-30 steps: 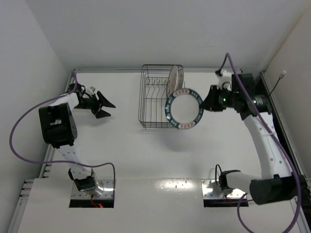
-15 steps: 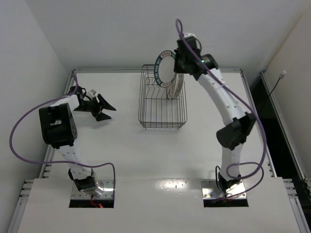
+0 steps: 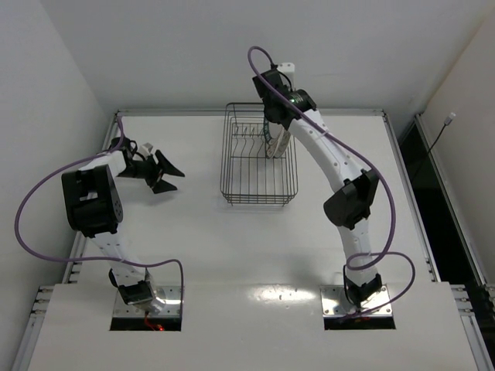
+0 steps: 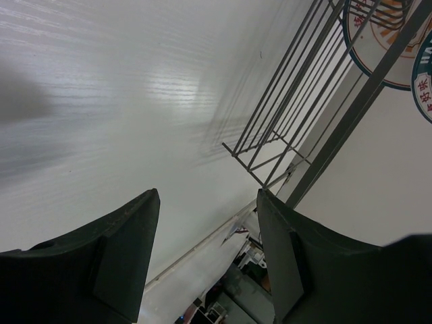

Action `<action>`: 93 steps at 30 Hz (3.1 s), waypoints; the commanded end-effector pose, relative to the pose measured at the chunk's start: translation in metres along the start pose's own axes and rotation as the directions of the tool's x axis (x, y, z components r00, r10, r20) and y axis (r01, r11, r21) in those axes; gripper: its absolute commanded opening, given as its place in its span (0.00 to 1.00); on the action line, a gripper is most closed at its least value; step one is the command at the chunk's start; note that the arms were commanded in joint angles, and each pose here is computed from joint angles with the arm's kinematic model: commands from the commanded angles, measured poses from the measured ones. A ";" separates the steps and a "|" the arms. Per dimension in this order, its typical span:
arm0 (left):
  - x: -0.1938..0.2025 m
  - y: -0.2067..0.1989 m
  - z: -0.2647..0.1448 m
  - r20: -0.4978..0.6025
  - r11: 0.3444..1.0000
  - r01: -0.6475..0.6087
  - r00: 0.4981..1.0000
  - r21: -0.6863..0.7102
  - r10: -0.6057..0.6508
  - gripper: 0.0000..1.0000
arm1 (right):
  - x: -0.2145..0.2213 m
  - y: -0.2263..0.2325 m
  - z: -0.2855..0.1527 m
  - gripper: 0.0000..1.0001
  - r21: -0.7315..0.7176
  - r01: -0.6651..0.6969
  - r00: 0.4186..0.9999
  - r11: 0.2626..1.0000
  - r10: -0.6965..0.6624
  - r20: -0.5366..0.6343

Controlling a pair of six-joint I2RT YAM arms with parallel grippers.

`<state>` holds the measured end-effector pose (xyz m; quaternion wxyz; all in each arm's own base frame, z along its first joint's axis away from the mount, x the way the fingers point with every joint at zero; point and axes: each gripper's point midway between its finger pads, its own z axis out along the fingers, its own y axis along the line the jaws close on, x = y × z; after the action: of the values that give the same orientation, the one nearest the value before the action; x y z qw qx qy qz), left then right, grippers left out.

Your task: Load the plates into the dish rack

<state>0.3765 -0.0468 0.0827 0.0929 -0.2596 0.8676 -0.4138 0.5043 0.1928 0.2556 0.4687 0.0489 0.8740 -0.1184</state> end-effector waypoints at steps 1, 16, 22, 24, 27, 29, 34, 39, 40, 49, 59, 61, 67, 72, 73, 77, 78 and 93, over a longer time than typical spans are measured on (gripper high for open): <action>-0.006 -0.011 -0.013 0.038 0.999 -0.053 0.998 0.011 0.052 0.56 | -0.025 -0.018 0.001 0.00 0.070 -0.058 0.996 0.996 0.053 0.073; -0.002 -0.009 -0.013 0.035 0.999 -0.044 0.998 -0.001 0.044 0.56 | -0.001 -0.014 0.047 0.00 0.098 0.007 1.000 0.995 -0.008 0.006; -0.001 -0.007 -0.012 0.035 0.999 -0.044 0.998 -0.001 0.044 0.56 | -0.020 -0.031 0.036 0.00 0.129 0.009 0.999 0.992 -0.015 0.047; -0.001 -0.006 -0.010 0.024 0.999 -0.037 0.999 0.006 0.036 0.56 | -0.032 -0.025 0.026 0.00 0.134 0.015 0.995 0.991 -0.028 0.097; 0.000 -0.002 -0.006 0.008 1.000 -0.013 1.000 0.009 0.013 0.56 | -0.051 -0.030 0.011 0.00 0.147 0.018 0.987 0.989 -0.041 0.153; -0.002 -0.002 -0.005 0.008 1.000 -0.013 1.000 0.009 0.013 0.56 | -0.056 -0.020 0.001 0.00 0.157 0.048 0.980 0.986 -0.078 0.184; 0.000 0.000 -0.005 0.001 1.000 0.001 1.000 -0.005 -0.001 0.56 | -0.055 0.001 -0.004 0.00 0.215 0.136 0.960 0.967 -0.183 0.213; 0.000 0.000 -0.005 0.001 1.000 0.001 1.000 -0.005 -0.001 0.56 | -0.044 0.023 0.000 0.00 0.208 0.186 0.949 0.960 -0.231 0.213; 0.000 0.000 -0.005 0.001 1.000 0.001 1.000 -0.005 -0.001 0.56 | -0.038 0.026 0.005 0.00 0.211 0.198 0.949 0.957 -0.242 0.203; 0.000 0.000 -0.005 0.001 1.000 0.001 1.000 -0.005 -0.001 0.56 | -0.009 0.038 0.019 0.00 0.196 0.252 0.949 0.948 -0.282 0.139; 0.002 0.001 -0.006 0.005 1.000 0.001 1.000 -0.013 -0.001 0.56 | -0.036 0.017 0.005 0.00 0.266 0.225 0.942 0.937 -0.279 0.185; 0.002 0.001 -0.006 0.005 1.000 0.001 1.000 -0.013 -0.001 0.56 | -0.035 0.016 0.006 0.00 0.276 0.232 0.940 0.933 -0.287 0.183; 0.002 0.004 -0.004 -0.001 1.000 0.008 1.000 -0.016 -0.008 0.56 | -0.032 0.012 0.012 0.00 0.293 0.234 0.941 0.927 -0.292 0.171; 0.002 0.004 -0.004 -0.001 1.000 0.008 1.000 -0.016 -0.008 0.56 | -0.022 0.012 0.025 0.00 0.304 0.263 0.938 0.916 -0.317 0.144; 0.002 0.004 -0.004 -0.001 1.000 0.008 1.000 -0.016 -0.008 0.56 | -0.018 0.017 0.029 0.00 0.290 0.265 0.939 0.920 -0.315 0.140; 0.002 0.004 -0.004 -0.001 1.000 0.008 1.000 -0.016 -0.008 0.56 | -0.008 0.027 0.036 0.00 0.242 0.283 0.940 0.928 -0.319 0.125; 0.002 0.004 -0.004 -0.001 1.000 0.008 1.000 -0.016 -0.008 0.56 | -0.001 0.033 0.041 0.00 0.217 0.287 0.942 0.933 -0.317 0.114; -0.001 0.004 -0.003 -0.001 1.000 0.008 1.000 -0.016 -0.008 0.56 | -0.024 0.035 0.025 0.00 0.164 0.223 0.954 0.961 -0.250 0.167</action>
<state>0.3728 -0.0461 0.0802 0.0846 -0.2647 0.8703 -0.4066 0.5386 0.2191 0.2287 0.4903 -0.0685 0.8270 -0.2664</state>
